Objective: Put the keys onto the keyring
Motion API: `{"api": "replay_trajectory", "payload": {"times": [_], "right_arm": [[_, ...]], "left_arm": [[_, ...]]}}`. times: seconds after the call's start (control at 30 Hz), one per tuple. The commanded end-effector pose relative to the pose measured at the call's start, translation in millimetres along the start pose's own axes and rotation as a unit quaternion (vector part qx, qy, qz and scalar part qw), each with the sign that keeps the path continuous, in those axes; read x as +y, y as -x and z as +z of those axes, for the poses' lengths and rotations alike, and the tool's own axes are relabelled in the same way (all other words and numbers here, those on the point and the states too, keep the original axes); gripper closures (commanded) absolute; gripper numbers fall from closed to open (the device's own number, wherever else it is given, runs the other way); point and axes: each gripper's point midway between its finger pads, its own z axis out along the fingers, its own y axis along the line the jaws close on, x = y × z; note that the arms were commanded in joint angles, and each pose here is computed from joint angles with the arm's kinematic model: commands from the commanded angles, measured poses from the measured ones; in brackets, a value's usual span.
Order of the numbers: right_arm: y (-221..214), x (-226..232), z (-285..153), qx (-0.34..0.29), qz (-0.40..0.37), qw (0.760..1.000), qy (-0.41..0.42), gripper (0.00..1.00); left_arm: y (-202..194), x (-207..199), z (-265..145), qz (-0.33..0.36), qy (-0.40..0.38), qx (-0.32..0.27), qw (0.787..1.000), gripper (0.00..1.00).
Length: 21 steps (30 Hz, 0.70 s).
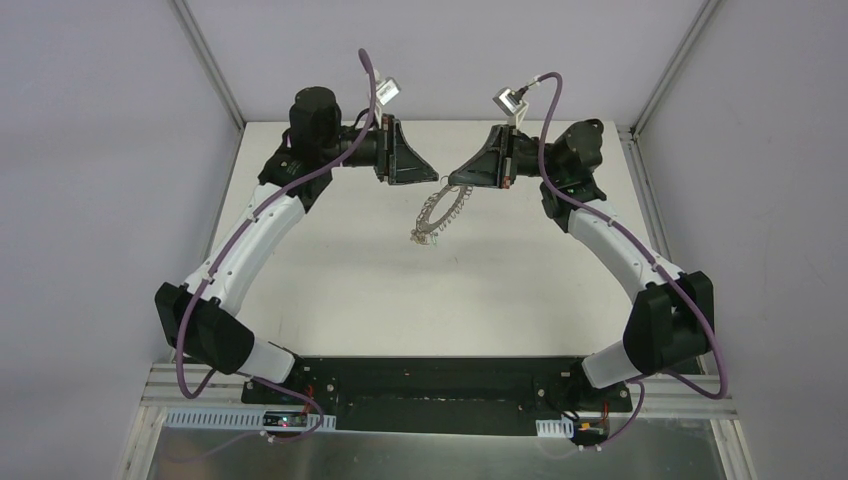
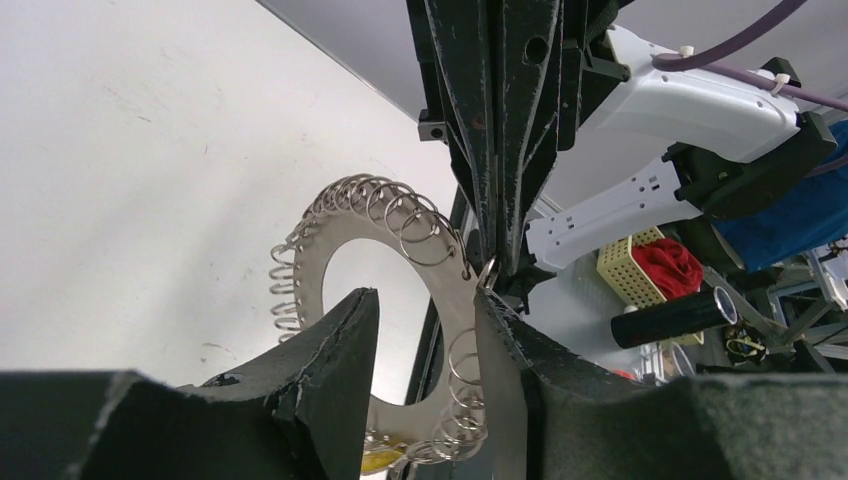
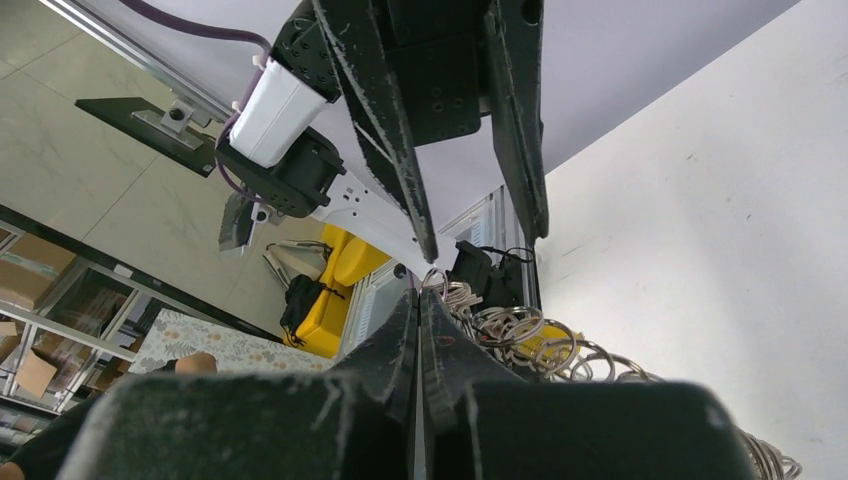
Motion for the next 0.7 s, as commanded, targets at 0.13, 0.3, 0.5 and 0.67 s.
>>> {"api": "replay_trajectory", "payload": {"times": [0.13,0.3,0.5,0.67], "right_arm": [[6,17,-2,-0.004,-0.041,0.999,0.025,1.0],[7,15,-3,-0.009,-0.039,0.999,0.024,1.0],[8,15,-5,-0.01,-0.042,0.999,0.024,1.0],[7,19,-8,-0.006,-0.052,0.998,0.027,1.0]], "left_arm": [[6,-18,10,0.033,-0.06,-0.015,0.998,0.64],[1,-25,12,0.03,-0.081,-0.016,0.996,0.69],[1,-27,10,0.032,-0.078,-0.02,0.996,0.72],[-1,-23,6,0.051,-0.057,-0.018,0.997,0.73]]}}
